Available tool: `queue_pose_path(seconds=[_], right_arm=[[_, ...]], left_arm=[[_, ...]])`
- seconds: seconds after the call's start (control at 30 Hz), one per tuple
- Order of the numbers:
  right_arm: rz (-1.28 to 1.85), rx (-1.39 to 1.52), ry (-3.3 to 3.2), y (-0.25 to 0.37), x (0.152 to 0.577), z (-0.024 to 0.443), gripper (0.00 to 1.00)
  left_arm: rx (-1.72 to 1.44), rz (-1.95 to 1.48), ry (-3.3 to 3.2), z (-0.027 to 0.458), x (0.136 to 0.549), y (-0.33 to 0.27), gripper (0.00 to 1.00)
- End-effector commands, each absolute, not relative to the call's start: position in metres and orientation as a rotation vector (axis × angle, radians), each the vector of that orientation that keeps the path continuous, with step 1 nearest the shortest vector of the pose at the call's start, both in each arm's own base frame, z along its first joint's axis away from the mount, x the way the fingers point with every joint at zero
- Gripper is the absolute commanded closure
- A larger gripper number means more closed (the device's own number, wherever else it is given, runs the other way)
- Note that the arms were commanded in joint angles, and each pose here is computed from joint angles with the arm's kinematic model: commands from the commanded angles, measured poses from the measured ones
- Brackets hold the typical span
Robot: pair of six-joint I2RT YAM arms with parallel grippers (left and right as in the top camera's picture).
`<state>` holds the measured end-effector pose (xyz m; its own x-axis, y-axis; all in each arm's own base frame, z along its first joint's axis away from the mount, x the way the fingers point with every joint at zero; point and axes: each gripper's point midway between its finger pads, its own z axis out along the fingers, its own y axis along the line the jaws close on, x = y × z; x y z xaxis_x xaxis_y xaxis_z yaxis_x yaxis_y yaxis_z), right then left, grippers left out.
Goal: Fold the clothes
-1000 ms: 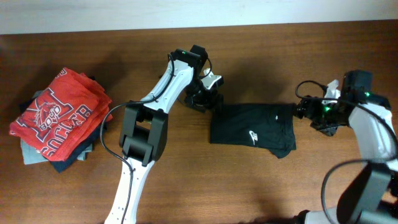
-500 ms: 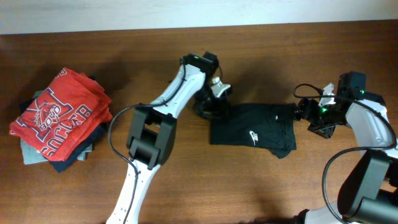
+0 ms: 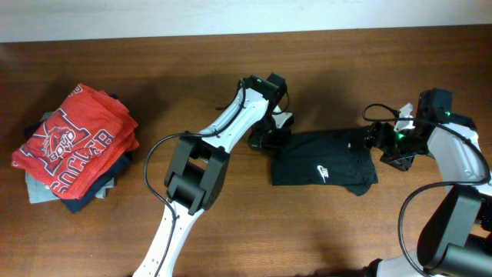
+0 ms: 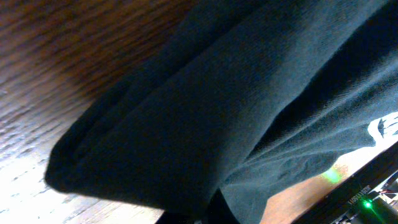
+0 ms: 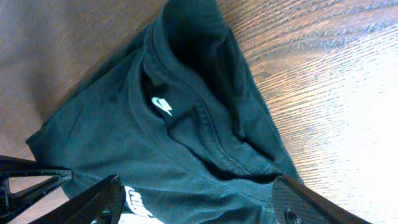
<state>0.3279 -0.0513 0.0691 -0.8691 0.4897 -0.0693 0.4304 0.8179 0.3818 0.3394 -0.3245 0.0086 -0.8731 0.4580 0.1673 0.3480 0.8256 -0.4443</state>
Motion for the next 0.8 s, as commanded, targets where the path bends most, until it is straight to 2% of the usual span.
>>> queue_pose_path(seconds=[0.0,0.37,0.53,0.77], right_arm=[[0.546,0.706,2.827,-0.052,0.332,0.073,0.19],[0.559,0.712,2.826,-0.05,0.332,0.073,0.2],[0.56,0.712,2.826,-0.05,0.331,0.073,0.2],[0.596,0.707,2.819,-0.046,0.332,0.075,0.2]], left_arm=[[-0.534,0.543,-2.8,0.022,0.359,-0.292,0.99],[-0.559,0.293,-3.054,0.094,0.422,-0.19,0.99],[-0.662,0.128,-3.105,0.122,0.427,-0.18,0.99],[-0.806,-0.117,-3.113,0.127,0.419,-0.201,0.99]])
